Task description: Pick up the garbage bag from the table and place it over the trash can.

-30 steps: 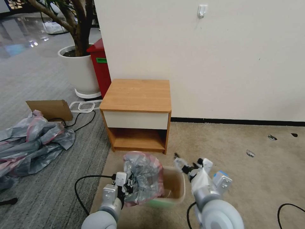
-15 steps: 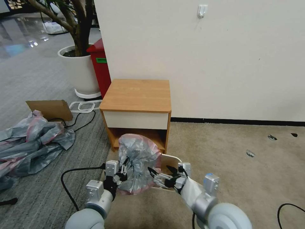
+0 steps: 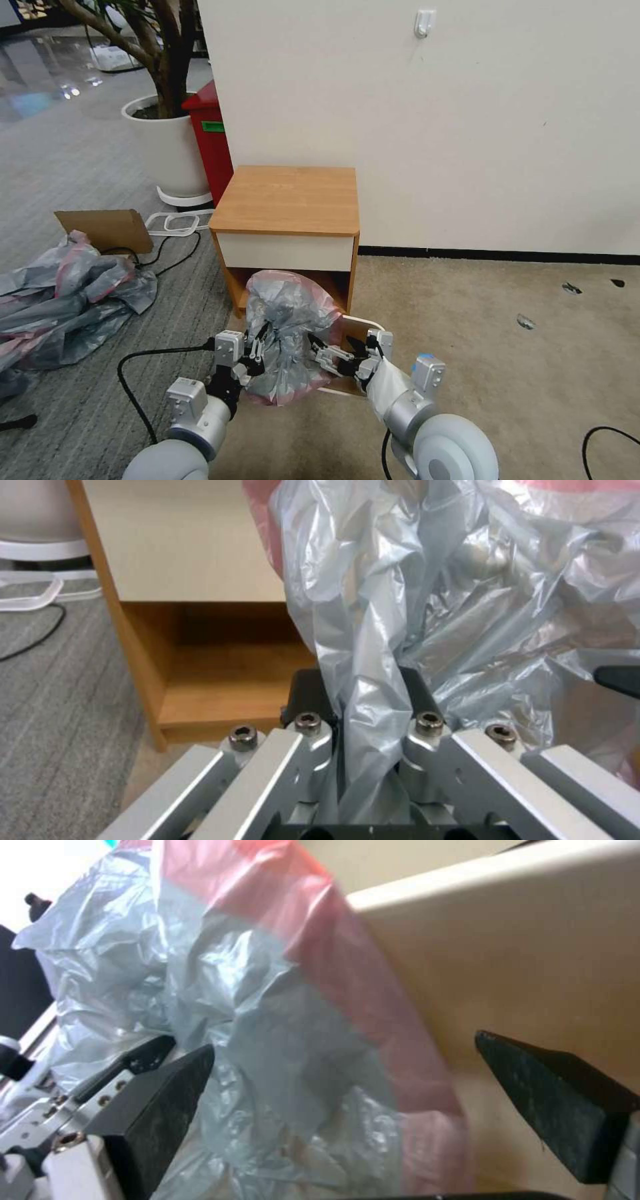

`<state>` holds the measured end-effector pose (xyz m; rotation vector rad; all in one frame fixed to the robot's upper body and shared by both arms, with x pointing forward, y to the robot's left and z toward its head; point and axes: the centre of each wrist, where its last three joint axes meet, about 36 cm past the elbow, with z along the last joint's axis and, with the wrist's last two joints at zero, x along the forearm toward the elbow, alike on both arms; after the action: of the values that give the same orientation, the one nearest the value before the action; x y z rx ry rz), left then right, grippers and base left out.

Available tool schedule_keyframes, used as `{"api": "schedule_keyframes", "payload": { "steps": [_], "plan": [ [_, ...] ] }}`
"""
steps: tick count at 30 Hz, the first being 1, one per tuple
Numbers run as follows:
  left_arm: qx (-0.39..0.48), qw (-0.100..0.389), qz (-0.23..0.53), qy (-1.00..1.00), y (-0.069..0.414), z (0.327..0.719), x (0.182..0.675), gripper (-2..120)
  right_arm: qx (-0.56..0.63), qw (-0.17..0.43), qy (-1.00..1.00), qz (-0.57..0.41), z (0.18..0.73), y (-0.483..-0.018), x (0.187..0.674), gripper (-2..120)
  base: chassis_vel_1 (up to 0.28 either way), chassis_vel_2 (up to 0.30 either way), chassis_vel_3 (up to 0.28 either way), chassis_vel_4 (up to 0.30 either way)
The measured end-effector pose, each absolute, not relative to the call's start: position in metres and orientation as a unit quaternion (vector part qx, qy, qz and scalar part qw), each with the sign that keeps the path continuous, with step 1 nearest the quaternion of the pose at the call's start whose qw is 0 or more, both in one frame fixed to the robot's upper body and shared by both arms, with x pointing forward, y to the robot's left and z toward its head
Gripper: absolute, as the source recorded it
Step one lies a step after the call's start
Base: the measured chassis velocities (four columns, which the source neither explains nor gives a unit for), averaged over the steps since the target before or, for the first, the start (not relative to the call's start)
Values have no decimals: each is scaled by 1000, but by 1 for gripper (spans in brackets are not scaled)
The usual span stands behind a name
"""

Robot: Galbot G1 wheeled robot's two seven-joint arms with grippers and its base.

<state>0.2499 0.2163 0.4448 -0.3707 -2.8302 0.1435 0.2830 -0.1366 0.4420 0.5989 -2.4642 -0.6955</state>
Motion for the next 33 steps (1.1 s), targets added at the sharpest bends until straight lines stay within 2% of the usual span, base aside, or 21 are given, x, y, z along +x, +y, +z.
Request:
{"api": "schedule_keyframes", "payload": {
  "steps": [4,7,9,13,14,17,18,22,23,24,25,26,29,33],
  "plan": [
    [-132,142,55,-980,216,443,250,9,228,244,-905,-263,440,-135,284,95,0,0,0,0],
    [-133,145,67,-978,216,442,251,9,235,237,-904,-267,439,-134,285,80,0,0,0,0],
    [-133,147,71,-978,216,442,252,9,235,234,-905,-265,438,-134,285,76,0,0,0,0],
    [-126,158,94,-975,219,443,253,9,234,225,-912,-251,433,-132,286,58,0,0,0,0],
    [-126,158,94,-975,219,443,253,9,234,225,-912,-251,433,-132,286,58,0,0,0,0],
    [-121,166,105,-973,221,445,254,9,236,222,-914,-245,433,-132,286,46,0,0,0,0],
    [-118,170,110,-972,222,447,254,9,236,218,-917,-238,433,-132,286,39,0,0,0,0],
    [-115,172,111,-972,222,447,254,9,232,209,-923,-224,434,-132,286,30,0,0,0,0],
    [-115,173,111,-972,222,447,254,9,231,205,-926,-219,435,-131,285,23,0,0,0,0],
    [-114,173,111,-972,222,447,254,9,231,203,-926,-217,435,-131,285,22,0,0,0,0],
    [-114,173,111,-972,222,447,254,9,232,200,-927,-216,437,-130,284,14,0,0,0,0],
    [-114,173,111,-972,222,447,254,9,232,200,-927,-216,437,-130,284,14,0,0,0,0],
    [-112,174,110,-972,223,447,254,8,237,189,-929,-213,447,-132,280,1,0,0,0,0],
    [-107,177,107,-973,225,445,255,8,244,181,-931,-204,463,-138,275,0,0,0,0,0]
  ]
}}
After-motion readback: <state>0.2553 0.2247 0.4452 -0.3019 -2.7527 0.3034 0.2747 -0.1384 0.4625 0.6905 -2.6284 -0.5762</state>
